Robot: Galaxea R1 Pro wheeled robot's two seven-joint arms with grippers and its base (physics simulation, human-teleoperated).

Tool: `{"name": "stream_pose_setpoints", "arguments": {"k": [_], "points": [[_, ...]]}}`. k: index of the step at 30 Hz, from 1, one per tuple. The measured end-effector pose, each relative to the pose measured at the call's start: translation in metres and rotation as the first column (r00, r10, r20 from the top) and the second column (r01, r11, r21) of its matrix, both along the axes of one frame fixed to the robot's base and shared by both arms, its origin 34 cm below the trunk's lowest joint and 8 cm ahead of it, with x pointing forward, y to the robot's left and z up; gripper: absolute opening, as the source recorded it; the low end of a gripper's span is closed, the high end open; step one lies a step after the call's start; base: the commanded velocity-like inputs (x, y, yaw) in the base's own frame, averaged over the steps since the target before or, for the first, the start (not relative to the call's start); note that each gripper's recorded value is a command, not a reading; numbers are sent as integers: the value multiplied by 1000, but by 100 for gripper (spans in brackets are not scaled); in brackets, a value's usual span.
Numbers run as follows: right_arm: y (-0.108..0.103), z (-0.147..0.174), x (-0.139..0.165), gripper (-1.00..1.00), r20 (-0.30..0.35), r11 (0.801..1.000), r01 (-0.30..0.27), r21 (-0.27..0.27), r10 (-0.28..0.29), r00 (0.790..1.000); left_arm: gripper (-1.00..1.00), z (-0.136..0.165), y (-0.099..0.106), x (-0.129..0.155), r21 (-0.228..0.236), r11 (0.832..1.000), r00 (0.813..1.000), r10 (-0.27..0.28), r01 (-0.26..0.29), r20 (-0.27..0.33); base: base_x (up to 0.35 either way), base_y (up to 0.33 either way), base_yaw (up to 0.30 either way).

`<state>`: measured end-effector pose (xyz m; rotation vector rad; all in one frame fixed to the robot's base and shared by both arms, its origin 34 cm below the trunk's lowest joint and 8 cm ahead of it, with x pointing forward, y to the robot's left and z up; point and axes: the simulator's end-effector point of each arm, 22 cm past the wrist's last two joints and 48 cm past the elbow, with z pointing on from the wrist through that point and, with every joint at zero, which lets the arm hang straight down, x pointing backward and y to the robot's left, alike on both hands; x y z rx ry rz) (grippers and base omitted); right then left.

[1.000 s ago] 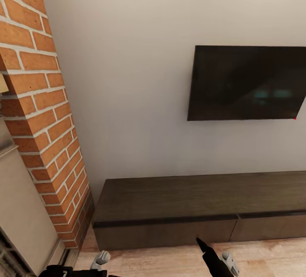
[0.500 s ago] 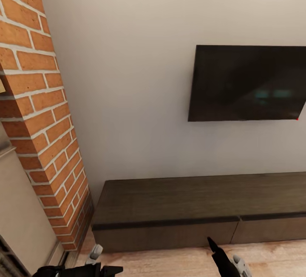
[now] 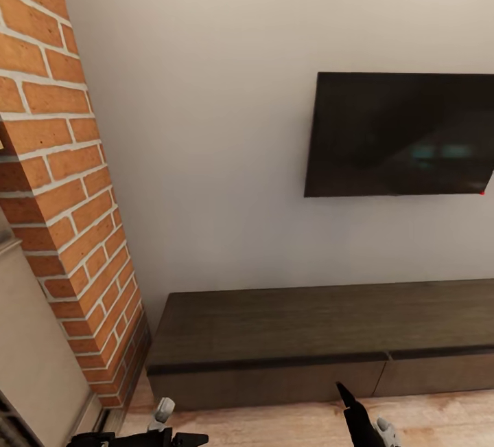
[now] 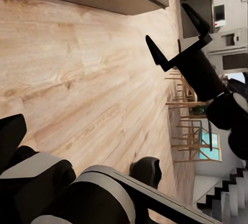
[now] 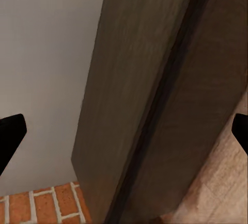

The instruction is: Place each of the two pumpkins and all three candles from the living room inside a cabinet in the living room (use any cabinet), then make sure every cabinet is closed, and position the cauldron so it is next to a table in the living room.

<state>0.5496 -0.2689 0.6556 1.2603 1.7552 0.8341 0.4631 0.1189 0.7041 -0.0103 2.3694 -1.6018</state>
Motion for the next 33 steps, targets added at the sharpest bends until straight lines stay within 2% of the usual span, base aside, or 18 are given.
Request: {"name": "stream_pose_setpoints", "arguments": {"k": [3, 9, 19, 23, 28, 33], "points": [[-6, -1, 3, 100, 6, 1000, -1, 2, 1, 1000, 100, 1, -9, -1, -9, 1000, 1000, -9, 10, 7, 19, 0, 0], [-22, -9, -3, 100, -12, 1000, 5, -15, -5, 1000, 100, 1, -12, -2, -10, 1000, 1000, -14, 15, 10, 164, 0, 0], [-19, 0, 2, 100, 40, 1000, -9, -8, 10, 999, 100, 3, -20, -3, -21, 1000, 1000, -21, 21, 12, 35, 0, 0], [-18, 2, 2, 100, 49, 1000, -11, -8, 12, 999, 100, 2, -21, -5, -17, 999, 1000, -27, 27, 11, 196, 0, 0], [-16, 14, 8, 100, 110, 1000, -21, -4, 21, 994, 100, 1, -24, -6, -14, 999, 999, -35, 35, 9, 63, 0, 0], [-14, 18, 9, 100, 127, 1000, -27, 3, 27, 992, 100, 1, -24, -6, -16, 999, 999, -35, 35, 9, 9, 0, 0]]}}
